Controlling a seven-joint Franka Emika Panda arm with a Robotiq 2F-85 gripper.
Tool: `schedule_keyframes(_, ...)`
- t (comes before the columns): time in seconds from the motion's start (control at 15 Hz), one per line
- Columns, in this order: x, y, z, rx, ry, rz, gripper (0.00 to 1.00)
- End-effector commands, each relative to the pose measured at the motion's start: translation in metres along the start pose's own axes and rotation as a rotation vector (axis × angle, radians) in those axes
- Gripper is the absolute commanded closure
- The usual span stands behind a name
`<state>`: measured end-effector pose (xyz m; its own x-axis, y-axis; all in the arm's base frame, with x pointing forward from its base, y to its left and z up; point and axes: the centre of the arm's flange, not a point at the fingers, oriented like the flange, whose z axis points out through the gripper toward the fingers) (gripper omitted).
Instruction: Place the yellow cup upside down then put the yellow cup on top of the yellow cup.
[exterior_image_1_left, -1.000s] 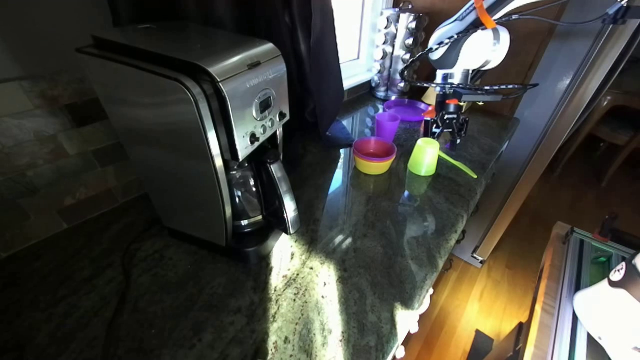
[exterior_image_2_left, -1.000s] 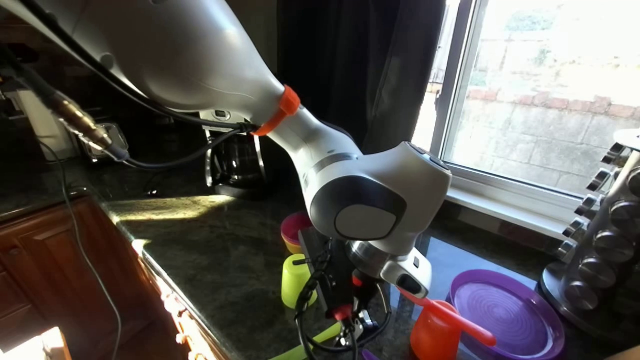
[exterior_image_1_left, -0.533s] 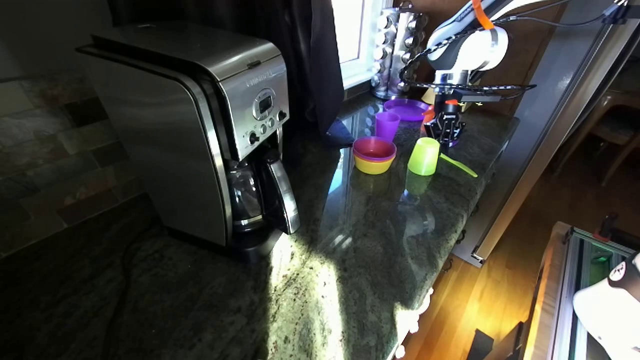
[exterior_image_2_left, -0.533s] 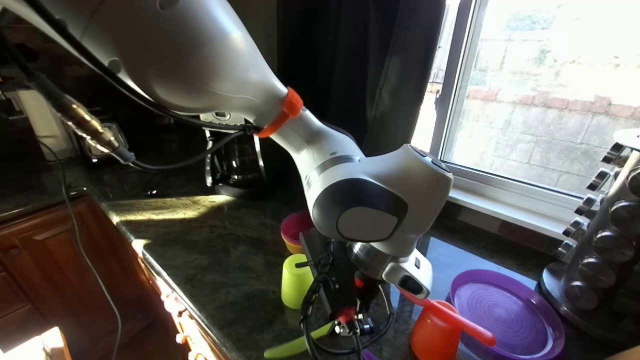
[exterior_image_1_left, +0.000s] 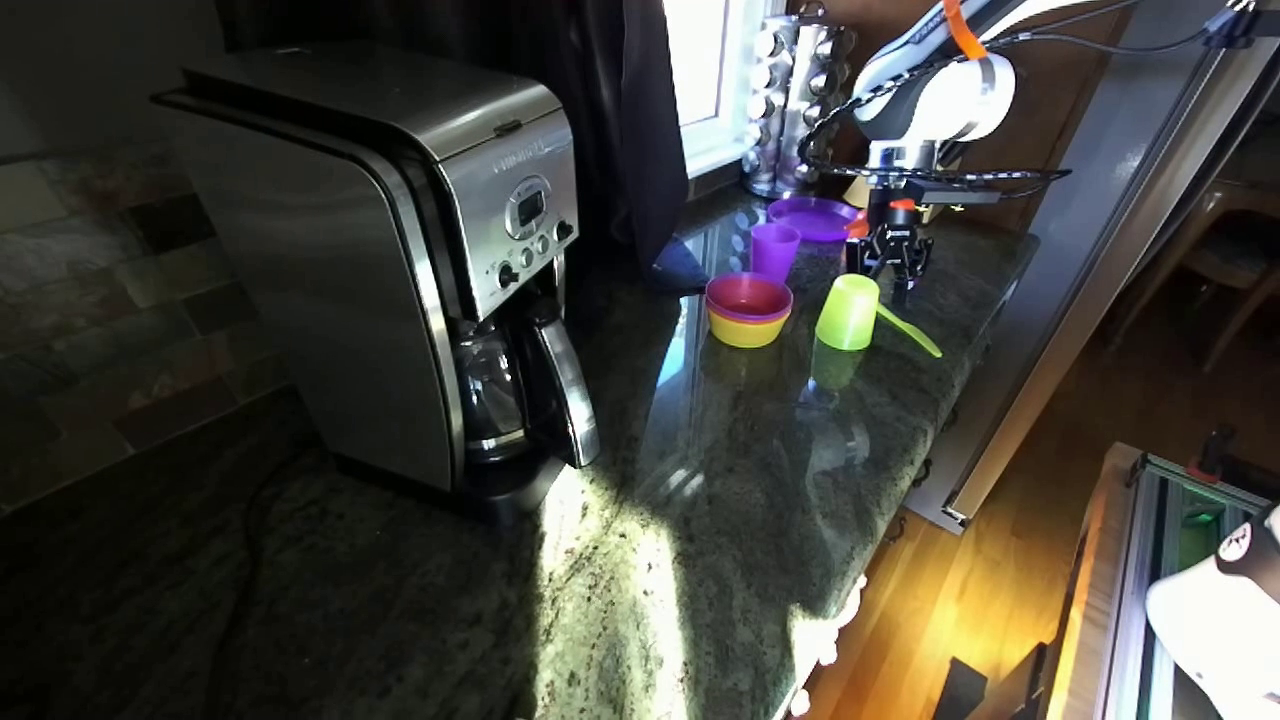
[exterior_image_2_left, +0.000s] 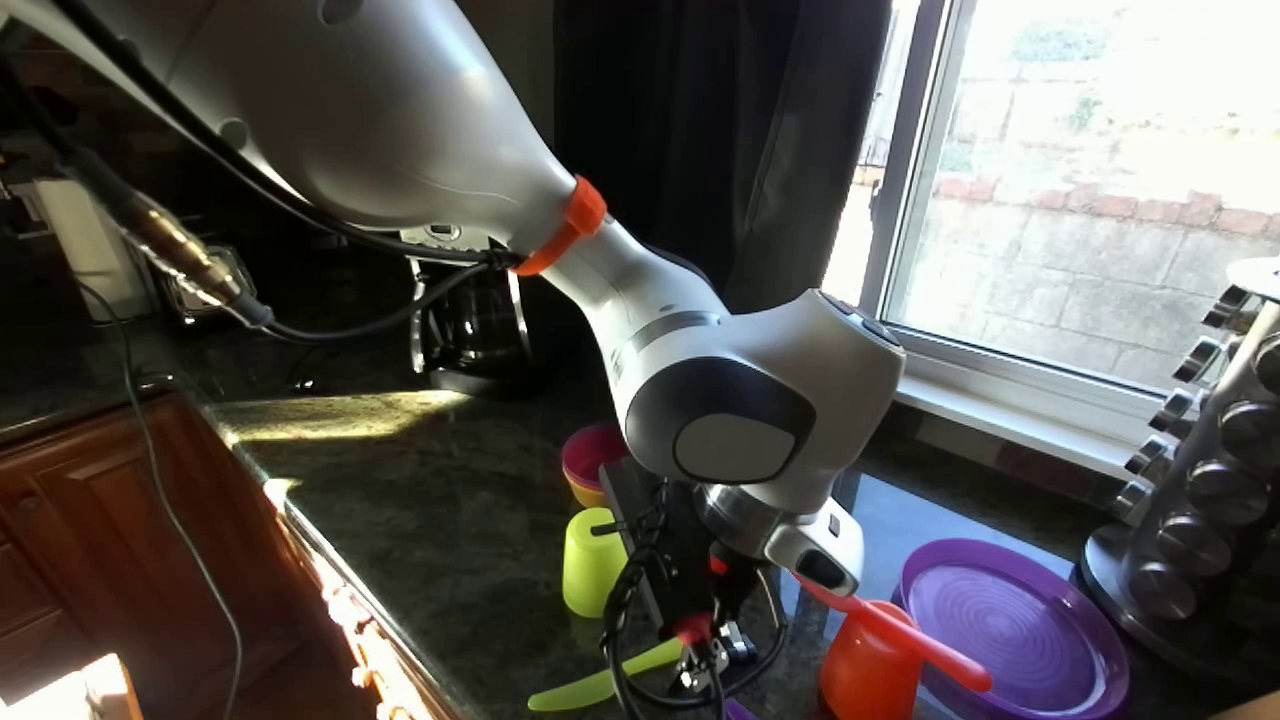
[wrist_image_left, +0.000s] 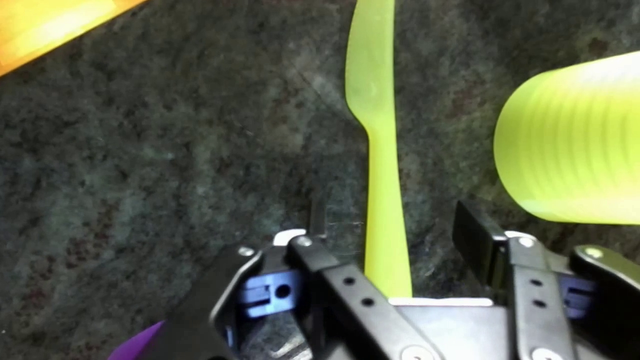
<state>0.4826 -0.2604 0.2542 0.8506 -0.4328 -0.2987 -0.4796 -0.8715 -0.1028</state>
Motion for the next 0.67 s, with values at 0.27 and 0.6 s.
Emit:
schedule_keyframes(0.27, 0.0062, 0.0045, 0.0015, 0.012, -0.018, -0.009, 0.77)
schedule_keyframes(0.6, 0.0076, 0.0050, 0.0023, 0.007, -0.020, -0.003, 0.95)
